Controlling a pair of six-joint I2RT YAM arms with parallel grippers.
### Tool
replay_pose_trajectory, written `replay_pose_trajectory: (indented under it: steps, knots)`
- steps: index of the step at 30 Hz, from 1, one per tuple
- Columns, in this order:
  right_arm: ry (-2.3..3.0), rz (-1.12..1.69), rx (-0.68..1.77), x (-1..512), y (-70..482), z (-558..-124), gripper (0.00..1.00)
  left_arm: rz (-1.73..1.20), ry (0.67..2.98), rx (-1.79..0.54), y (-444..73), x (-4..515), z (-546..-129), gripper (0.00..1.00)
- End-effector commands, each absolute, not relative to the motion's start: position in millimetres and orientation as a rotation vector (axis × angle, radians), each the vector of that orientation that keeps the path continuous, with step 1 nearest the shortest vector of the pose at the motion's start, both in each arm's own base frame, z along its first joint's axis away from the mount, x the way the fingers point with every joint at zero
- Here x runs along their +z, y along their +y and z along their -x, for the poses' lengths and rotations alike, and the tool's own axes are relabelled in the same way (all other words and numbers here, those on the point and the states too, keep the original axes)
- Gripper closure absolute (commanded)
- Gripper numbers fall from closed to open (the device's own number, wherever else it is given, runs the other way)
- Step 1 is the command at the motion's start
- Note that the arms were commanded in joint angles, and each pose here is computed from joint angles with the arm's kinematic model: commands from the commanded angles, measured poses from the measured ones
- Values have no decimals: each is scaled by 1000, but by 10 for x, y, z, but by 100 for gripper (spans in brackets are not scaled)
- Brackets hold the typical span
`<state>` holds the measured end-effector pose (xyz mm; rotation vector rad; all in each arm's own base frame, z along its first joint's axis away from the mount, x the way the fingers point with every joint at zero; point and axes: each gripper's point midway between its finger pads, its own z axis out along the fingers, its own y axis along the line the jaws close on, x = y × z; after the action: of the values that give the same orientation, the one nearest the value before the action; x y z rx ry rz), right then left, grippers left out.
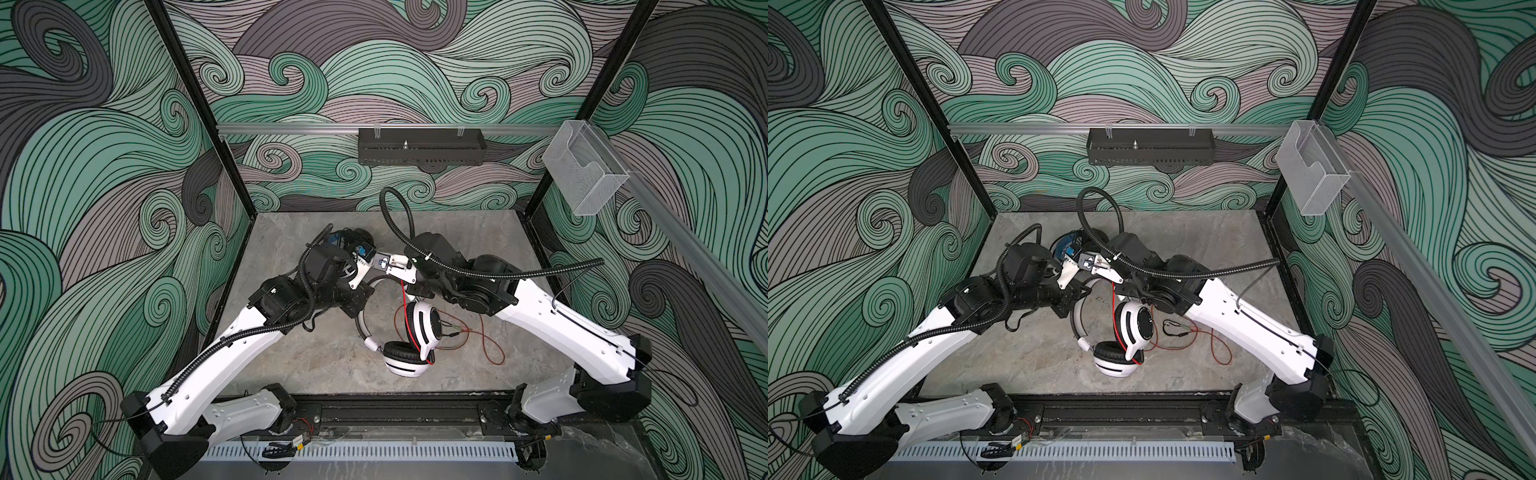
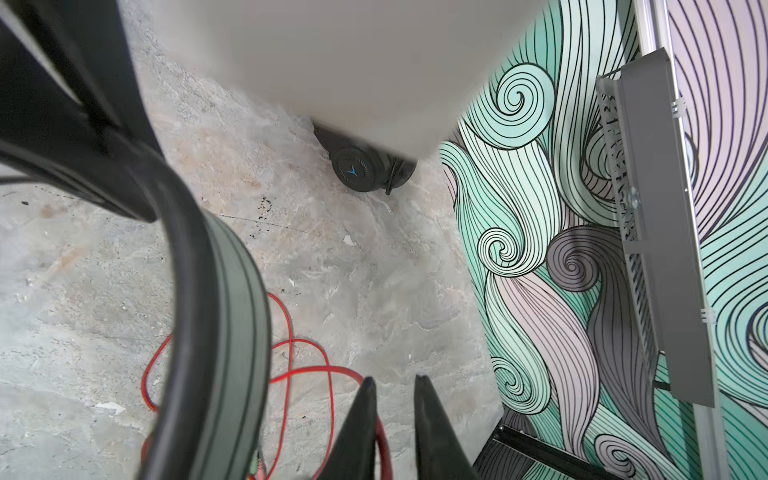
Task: Wrap the headphones
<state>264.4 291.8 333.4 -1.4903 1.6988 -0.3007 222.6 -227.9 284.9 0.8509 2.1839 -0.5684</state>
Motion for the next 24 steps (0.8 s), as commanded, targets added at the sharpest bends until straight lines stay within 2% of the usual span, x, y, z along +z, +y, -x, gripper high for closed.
replay_pose_trajectory:
  steps: [1, 5, 10, 21, 24]
  knots:
    - [1707, 1448, -275, 3421, 2851, -2636, 67, -829, 2065, -747, -2466, 3183, -2146, 100]
    - [1728, 1422, -281, 3422, 2775, -2670, 54, -811, 2067, -784, -2499, 3171, -2137, 100]
    - [1777, 1357, -232, 3430, 2658, -2708, 47, -778, 2063, -790, -2476, 3200, -2138, 100]
    - [1796, 1335, -204, 3412, 2670, -2758, 44, -781, 2038, -852, -2524, 3278, -2085, 100]
    - [1821, 1321, -180, 3370, 2651, -2763, 40, -774, 2022, -873, -2535, 3331, -2072, 100]
